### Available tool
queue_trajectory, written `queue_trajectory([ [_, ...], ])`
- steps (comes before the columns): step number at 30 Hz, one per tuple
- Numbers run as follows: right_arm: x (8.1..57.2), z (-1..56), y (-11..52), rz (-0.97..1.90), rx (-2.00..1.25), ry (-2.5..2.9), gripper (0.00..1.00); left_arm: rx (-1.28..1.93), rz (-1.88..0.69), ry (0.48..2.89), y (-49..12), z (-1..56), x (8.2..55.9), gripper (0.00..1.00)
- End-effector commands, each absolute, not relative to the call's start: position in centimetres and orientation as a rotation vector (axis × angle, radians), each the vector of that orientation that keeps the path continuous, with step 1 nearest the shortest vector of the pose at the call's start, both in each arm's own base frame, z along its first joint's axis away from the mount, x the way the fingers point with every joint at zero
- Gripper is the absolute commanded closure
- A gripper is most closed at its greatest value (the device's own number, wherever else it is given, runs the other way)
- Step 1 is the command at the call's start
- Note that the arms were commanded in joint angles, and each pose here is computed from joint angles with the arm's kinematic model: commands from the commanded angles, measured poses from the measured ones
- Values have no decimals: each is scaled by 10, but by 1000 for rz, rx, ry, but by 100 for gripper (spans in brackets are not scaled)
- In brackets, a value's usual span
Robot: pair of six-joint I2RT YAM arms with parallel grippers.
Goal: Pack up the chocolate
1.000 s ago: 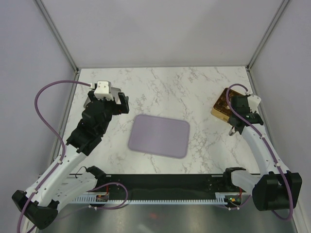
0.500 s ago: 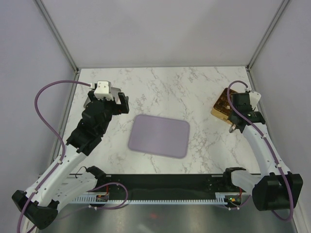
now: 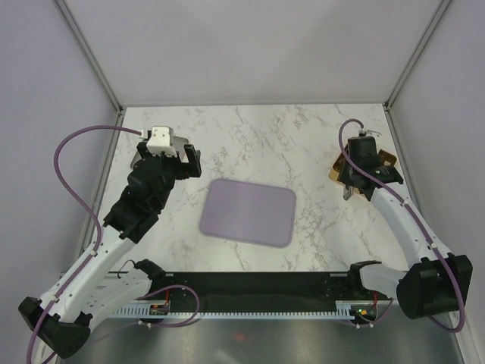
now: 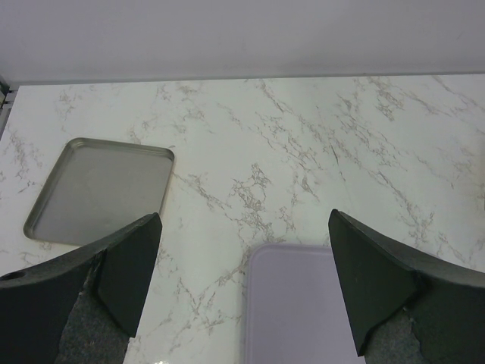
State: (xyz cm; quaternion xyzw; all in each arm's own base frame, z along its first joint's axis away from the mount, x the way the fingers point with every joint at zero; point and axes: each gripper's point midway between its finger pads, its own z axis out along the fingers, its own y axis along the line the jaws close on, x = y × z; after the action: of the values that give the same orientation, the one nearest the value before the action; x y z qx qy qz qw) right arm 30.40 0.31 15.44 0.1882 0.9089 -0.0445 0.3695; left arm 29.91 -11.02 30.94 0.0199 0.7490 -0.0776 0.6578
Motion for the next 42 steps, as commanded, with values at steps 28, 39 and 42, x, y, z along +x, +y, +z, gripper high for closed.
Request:
queue_trajectory([
  [28, 500, 130, 147, 25, 12, 2192, 52, 39, -155, 1654, -106, 325, 301, 0],
  [39, 520, 70, 150, -24, 27, 2237, 44, 50, -156, 1672, -109, 319, 303, 0],
  [42, 523, 68, 153, -17, 16, 2231, 40, 50, -148, 1676, -109, 318, 305, 0],
])
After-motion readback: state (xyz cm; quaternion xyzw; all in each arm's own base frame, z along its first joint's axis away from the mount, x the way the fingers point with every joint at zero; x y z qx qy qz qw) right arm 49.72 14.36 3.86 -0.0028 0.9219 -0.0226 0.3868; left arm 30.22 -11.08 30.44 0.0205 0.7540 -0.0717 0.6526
